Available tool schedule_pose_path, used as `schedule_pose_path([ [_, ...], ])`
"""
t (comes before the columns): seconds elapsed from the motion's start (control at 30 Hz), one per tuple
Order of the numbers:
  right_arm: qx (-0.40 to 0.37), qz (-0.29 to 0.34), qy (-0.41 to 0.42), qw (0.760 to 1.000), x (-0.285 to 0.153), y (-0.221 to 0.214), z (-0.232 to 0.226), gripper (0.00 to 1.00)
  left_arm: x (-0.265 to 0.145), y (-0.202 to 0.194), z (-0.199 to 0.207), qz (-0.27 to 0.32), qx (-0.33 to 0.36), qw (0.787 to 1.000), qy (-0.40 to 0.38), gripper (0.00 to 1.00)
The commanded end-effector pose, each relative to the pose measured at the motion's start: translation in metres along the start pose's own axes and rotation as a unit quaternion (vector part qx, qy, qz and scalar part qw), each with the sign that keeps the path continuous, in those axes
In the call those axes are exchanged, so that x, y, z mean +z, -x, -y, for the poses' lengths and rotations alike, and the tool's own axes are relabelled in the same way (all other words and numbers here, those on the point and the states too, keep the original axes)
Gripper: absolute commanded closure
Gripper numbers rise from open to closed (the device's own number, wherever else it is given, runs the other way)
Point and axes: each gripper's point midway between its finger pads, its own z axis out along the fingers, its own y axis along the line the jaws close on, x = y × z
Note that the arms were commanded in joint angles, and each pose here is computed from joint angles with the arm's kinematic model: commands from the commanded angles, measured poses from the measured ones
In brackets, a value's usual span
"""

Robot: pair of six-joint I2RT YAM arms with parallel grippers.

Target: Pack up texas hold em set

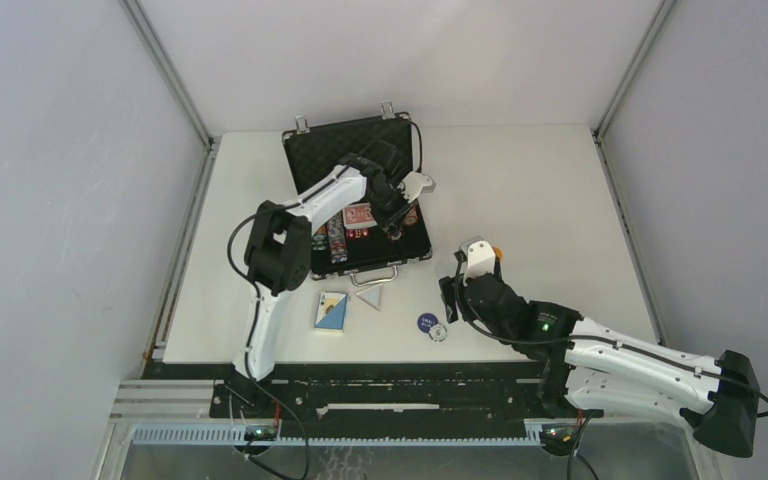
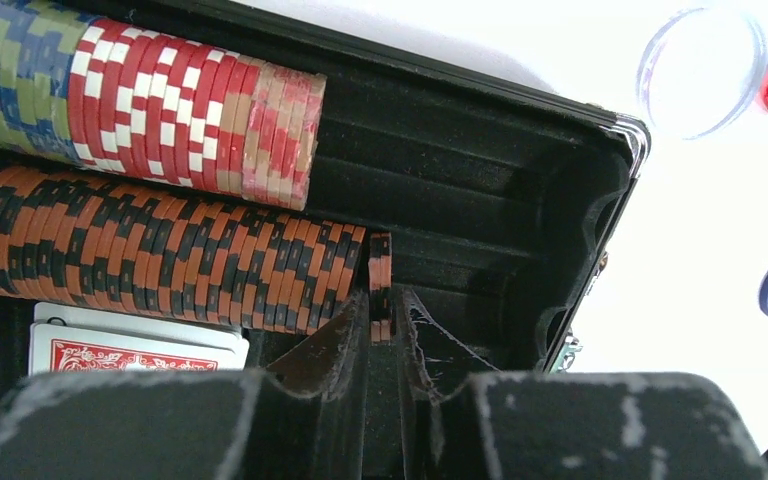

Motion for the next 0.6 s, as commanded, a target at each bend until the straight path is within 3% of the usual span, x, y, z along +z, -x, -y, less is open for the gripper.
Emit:
schedule_pose_path([
  [0.0, 0.016, 0.010, 0.002, 1.000, 0.001, 0.006, -0.003, 0.20, -0.025, 0.035, -0.020, 0.062, 0.026, 0.996, 0.057, 0.79],
  [0.57, 0.021, 0.005, 0.015, 1.000, 0.004, 0.001, -0.009, 0.18, -0.075, 0.050, -0.011, 0.093, 0.034, 0.991, 0.092, 0.79],
])
